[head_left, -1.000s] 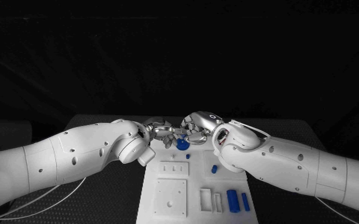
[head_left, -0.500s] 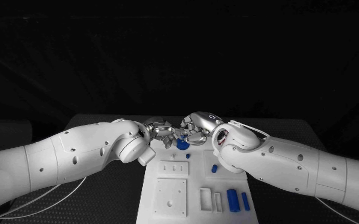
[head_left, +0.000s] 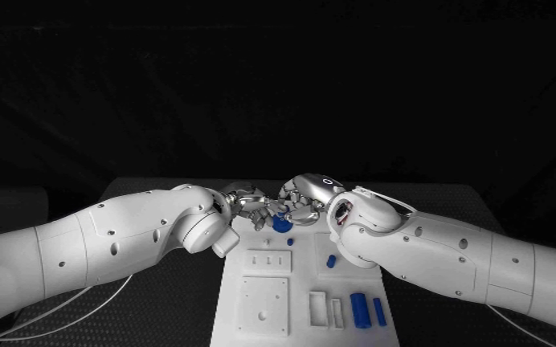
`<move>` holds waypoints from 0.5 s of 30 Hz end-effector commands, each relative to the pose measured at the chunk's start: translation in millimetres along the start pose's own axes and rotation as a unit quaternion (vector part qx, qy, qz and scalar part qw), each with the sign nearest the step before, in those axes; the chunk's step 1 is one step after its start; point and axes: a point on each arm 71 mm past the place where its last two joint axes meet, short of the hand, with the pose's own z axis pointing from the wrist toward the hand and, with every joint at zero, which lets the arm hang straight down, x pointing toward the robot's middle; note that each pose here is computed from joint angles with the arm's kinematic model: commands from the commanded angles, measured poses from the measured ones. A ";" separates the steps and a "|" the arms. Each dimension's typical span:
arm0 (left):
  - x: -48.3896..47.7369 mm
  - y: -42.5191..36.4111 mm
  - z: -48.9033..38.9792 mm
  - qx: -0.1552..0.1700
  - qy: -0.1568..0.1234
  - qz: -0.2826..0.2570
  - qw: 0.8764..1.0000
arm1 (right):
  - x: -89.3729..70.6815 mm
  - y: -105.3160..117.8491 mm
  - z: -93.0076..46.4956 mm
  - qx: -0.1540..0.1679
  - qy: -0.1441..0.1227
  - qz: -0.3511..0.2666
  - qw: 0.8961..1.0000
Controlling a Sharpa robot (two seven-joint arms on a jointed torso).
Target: Assemble the parts on the task board
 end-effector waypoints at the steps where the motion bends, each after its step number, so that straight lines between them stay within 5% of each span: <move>1: 2.7 -2.7 -0.5 0.006 0.012 0.000 1.000 | 1.4 0.1 0.0 -0.003 0.008 -0.006 1.000; 15: 1.4 -1.5 -0.7 0.002 0.008 0.008 1.000 | 1.6 1.2 -0.5 -0.004 0.007 -0.005 1.000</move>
